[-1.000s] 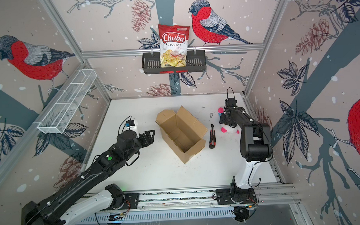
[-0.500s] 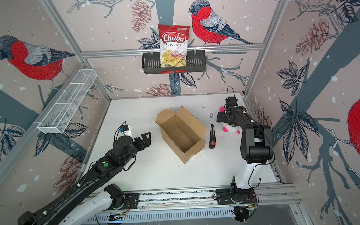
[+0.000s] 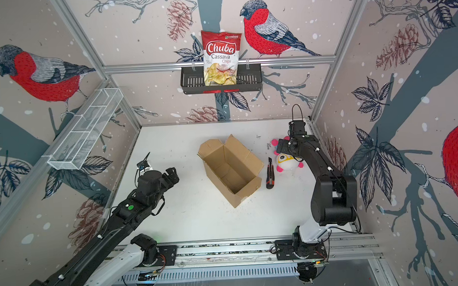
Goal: Unpack the express box
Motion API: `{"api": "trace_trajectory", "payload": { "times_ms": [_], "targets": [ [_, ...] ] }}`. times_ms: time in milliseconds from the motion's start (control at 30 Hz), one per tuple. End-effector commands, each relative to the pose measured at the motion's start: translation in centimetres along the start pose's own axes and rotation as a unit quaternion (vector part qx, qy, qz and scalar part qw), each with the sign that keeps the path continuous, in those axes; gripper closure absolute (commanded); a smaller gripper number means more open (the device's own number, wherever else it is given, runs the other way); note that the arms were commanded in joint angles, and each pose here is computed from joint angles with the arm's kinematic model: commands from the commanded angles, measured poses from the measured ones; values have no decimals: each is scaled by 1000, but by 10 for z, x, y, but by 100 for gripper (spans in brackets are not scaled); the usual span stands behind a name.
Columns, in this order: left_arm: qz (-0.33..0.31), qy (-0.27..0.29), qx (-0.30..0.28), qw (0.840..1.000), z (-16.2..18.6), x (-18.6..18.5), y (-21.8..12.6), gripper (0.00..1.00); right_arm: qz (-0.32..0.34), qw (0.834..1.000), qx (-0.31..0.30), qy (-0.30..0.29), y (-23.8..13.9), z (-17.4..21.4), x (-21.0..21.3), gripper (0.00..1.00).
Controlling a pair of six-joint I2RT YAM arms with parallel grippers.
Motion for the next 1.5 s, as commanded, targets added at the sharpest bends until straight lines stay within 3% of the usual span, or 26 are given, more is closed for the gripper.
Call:
{"api": "trace_trajectory", "payload": {
  "times_ms": [0,200,333,433,567,667,733,867,1200,1333,1433,1467],
  "targets": [
    [-73,35,-24,996,-6,22,-3,4,9,997,-72,16,-21,-5,-6,1],
    [-154,92,-92,979,-10,47,-6,3,-48,967,-241,71,-80,-4,-24,1],
    [-173,118,-163,964,-10,54,-2,3,-85,943,-310,91,-112,4,-31,1],
    [-187,115,-218,951,-8,62,3,3,-105,932,-339,73,-122,15,-30,1],
    [-190,58,-260,945,2,88,17,3,-112,929,-349,57,-121,30,-30,1],
    [-207,40,-258,943,5,103,29,3,-118,928,-352,44,-118,38,-29,1],
    [-228,62,-260,936,1,105,34,3,-124,927,-351,39,-116,44,-27,0],
    [-200,133,-278,930,-5,90,47,3,-143,925,-351,31,-110,56,-23,0],
    [-112,187,-299,929,7,64,72,2,-147,920,-362,21,-105,58,-20,0],
    [-130,179,-268,937,5,67,86,2,-146,922,-359,20,-96,61,-19,0],
    [-138,191,-217,947,1,63,112,1,-109,922,-370,39,-80,62,-31,1],
    [-133,185,-225,947,0,65,109,1,-98,921,-375,47,-75,61,-37,1]
  ]
}}
Point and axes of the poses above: each gripper's point midway between its finger pads, its own y axis out along the fingers, its own x axis along the line the jaws close on, z = x × y, the point moved 4 cm from there along -y, back along the fingers, and after that the axes turned 15 degrees about y, right-handed, at the moved point
